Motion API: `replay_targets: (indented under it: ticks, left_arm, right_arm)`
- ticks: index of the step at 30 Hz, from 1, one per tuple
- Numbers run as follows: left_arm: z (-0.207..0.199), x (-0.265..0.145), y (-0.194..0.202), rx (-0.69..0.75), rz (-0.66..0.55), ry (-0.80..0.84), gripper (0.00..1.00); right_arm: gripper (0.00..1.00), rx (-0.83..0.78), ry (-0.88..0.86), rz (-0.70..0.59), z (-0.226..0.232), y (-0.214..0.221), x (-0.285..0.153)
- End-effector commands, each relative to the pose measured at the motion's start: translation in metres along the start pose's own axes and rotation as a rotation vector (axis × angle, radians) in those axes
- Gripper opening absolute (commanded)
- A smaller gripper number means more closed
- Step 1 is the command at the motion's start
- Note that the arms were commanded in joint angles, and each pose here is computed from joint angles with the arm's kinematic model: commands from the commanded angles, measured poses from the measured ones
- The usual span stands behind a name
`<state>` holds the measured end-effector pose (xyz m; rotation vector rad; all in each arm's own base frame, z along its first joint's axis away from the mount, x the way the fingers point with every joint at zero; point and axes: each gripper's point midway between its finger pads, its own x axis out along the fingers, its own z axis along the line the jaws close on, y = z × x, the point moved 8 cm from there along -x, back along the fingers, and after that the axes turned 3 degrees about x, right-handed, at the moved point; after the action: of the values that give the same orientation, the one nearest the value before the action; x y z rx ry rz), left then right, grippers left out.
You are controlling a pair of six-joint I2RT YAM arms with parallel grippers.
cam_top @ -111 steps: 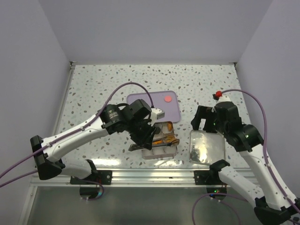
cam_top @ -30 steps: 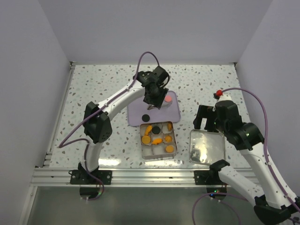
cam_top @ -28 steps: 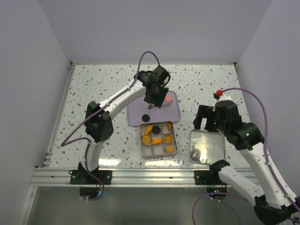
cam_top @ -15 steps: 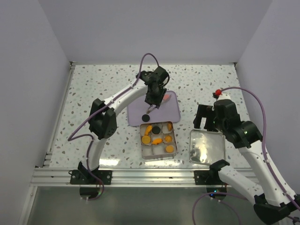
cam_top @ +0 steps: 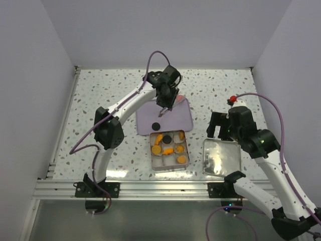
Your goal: Pack the cookies
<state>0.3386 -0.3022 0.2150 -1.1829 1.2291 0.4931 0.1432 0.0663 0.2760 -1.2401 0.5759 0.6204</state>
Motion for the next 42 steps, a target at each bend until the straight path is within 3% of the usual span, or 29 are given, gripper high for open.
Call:
replay_targets:
  ticks: [1, 7, 13, 21, 33, 42]
  left_arm:
    - [-0.002, -0.072, -0.017, -0.004, -0.159, 0.054, 0.29]
    - [-0.002, -0.123, 0.02, 0.007, -0.169, 0.12, 0.28]
    - [-0.007, -0.149, 0.093, 0.012, -0.093, 0.171, 0.29]
    - [-0.026, -0.188, 0.172, 0.002, -0.082, 0.256, 0.29]
    - [-0.025, -0.189, 0.246, -0.025, 0.013, 0.436, 0.26]
    - [-0.026, -0.171, 0.258, -0.012, 0.073, 0.389, 0.27]
  right_arm:
    - [0.99, -0.013, -0.026, -0.028, 0.004, -0.005, 0.001]
    - [0.99, -0.019, -0.038, -0.039, 0.007, -0.011, 0.001]
    - [0.99, -0.021, -0.046, -0.033, 0.009, -0.01, 0.005]
    - [0.99, -0.011, -0.058, -0.018, 0.01, -0.007, 0.009]
    - [0.99, 0.027, -0.062, 0.01, 0.005, 0.009, 0.007]
    - [0.99, 0.044, -0.057, -0.005, 0.001, 0.011, -0.002]
